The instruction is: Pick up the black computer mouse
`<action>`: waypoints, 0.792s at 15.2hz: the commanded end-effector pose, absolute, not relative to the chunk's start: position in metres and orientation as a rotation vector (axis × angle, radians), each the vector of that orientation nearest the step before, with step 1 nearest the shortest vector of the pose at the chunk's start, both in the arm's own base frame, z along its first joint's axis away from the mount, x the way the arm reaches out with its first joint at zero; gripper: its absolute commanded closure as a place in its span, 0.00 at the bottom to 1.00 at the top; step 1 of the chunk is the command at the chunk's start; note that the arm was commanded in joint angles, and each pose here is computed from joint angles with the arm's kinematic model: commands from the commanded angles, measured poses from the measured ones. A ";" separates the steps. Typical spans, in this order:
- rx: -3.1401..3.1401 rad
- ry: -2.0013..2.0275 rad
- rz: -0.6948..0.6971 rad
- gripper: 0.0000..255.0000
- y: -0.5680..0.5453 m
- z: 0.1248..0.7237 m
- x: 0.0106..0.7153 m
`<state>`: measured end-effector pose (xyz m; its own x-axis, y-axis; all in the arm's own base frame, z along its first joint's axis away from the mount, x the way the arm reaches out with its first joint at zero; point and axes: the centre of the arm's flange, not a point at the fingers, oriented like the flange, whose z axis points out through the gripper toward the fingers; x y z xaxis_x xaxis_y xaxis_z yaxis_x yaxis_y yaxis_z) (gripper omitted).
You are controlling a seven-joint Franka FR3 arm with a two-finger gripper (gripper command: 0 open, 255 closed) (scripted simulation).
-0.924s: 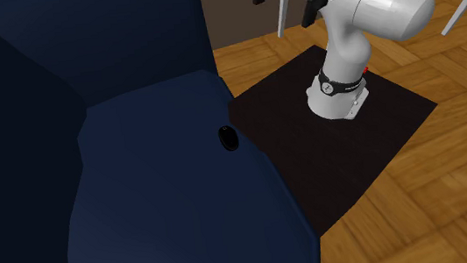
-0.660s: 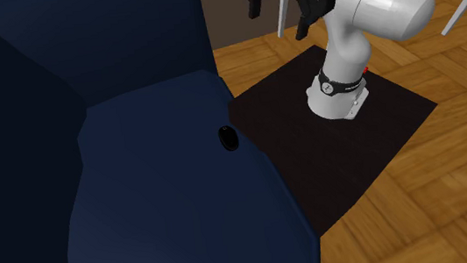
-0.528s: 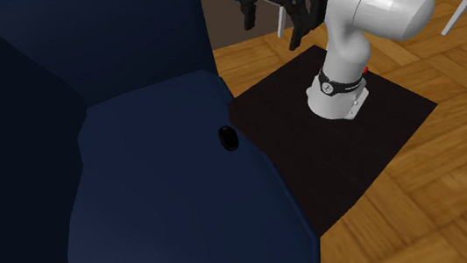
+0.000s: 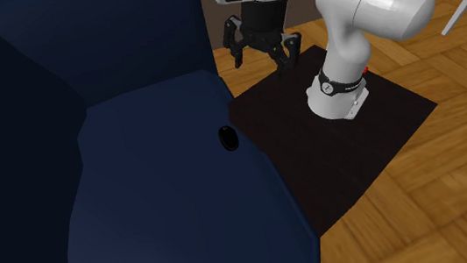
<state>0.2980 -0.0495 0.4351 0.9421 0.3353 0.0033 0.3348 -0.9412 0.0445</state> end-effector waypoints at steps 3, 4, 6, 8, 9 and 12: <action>3.018 0.690 -0.001 0.00 -0.065 0.387 0.297; 3.008 0.729 -0.006 0.00 -0.070 0.375 0.297; 2.987 0.807 -0.015 0.00 -0.079 0.350 0.298; 2.964 0.884 -0.025 0.00 -0.089 0.325 0.299; 2.951 0.922 -0.030 0.00 -0.093 0.313 0.299; 2.912 1.036 -0.045 0.00 -0.107 0.276 0.301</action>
<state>0.3001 -0.1033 0.2874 0.7932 0.6074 -0.0428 0.6088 -0.7925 0.0369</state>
